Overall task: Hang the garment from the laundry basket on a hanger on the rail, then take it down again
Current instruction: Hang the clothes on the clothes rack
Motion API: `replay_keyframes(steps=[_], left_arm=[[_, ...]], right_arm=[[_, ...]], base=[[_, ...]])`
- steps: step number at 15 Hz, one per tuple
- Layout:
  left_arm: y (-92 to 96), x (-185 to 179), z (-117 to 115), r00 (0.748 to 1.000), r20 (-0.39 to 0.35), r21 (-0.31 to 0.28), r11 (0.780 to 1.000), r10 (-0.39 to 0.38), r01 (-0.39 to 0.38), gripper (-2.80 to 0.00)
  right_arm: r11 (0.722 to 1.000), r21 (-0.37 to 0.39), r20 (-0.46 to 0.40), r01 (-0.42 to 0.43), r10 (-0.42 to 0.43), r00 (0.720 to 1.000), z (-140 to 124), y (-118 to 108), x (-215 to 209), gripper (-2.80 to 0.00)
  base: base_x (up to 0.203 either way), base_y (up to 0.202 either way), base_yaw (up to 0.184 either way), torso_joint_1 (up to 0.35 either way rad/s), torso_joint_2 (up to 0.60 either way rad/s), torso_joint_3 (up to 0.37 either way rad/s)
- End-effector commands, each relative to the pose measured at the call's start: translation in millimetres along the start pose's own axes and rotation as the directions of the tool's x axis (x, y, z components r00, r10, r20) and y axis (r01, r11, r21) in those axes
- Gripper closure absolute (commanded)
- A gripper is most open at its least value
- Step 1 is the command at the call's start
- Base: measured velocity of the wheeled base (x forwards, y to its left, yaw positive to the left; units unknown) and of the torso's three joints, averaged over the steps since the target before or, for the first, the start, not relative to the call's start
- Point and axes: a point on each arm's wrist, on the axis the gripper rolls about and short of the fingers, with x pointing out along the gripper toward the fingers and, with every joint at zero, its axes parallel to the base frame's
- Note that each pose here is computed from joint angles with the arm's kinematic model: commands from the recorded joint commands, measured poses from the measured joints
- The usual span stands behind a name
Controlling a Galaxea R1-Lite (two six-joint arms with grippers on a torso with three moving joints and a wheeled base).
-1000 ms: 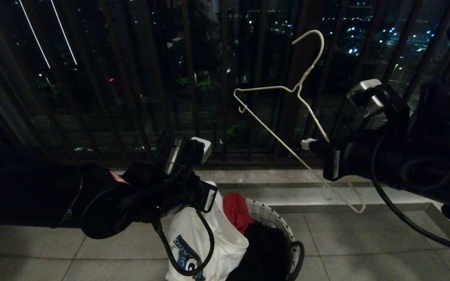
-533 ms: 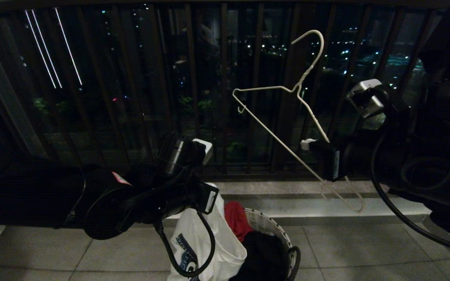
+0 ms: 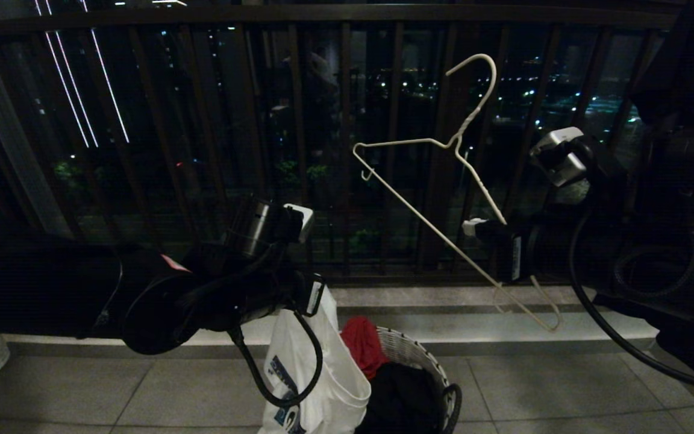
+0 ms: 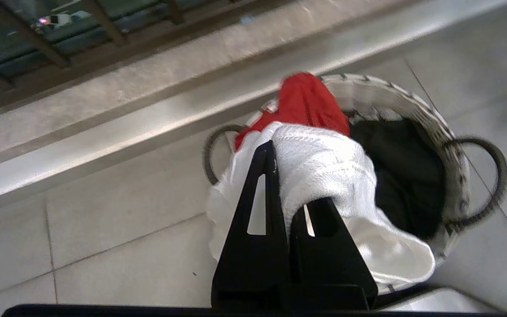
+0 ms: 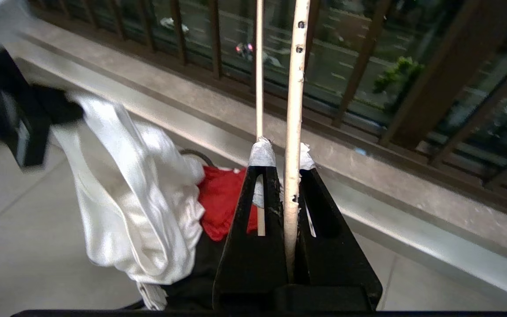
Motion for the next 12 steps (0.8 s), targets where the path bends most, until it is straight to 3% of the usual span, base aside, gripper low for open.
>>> replay_keyframes(steps=[1,4,7,9,12], left_arm=[[3.9,-3.9,6.0,1.000,0.024,-0.012,1.000,0.009,-0.009,0.00],[18.6,-10.8,18.9,0.997,0.070,-0.063,0.997,0.045,-0.040,0.00],[27.5,-9.5,32.7,0.991,0.106,-0.110,0.992,0.081,-0.070,0.00],[33.9,-10.1,41.7,0.986,0.129,-0.126,0.988,0.102,-0.085,0.00],[41.9,-9.8,45.7,0.979,0.137,-0.123,0.984,0.149,-0.133,0.00]], right_arm=[[1.000,0.002,-0.007,0.030,-0.030,1.000,1.9,-6.4,-0.9,0.00],[0.999,-0.032,-0.083,-0.002,-0.001,0.997,-1.7,-0.7,-13.4,0.00],[0.998,-0.061,-0.100,-0.022,0.016,0.995,-1.5,-1.0,-23.6,0.00],[0.991,-0.086,-0.180,-0.099,0.082,0.980,-7.9,0.5,-32.7,0.00],[0.987,-0.108,-0.195,-0.122,0.099,0.976,-6.1,0.0,-47.3,0.00]], base=[[0.000,0.000,0.000,0.000,0.00,0.000],[0.000,0.000,0.000,0.000,0.00,0.000],[0.000,0.000,0.000,0.000,0.00,0.000],[0.000,0.000,0.000,0.000,0.00,0.000],[0.000,0.000,0.000,0.000,0.00,0.000]])
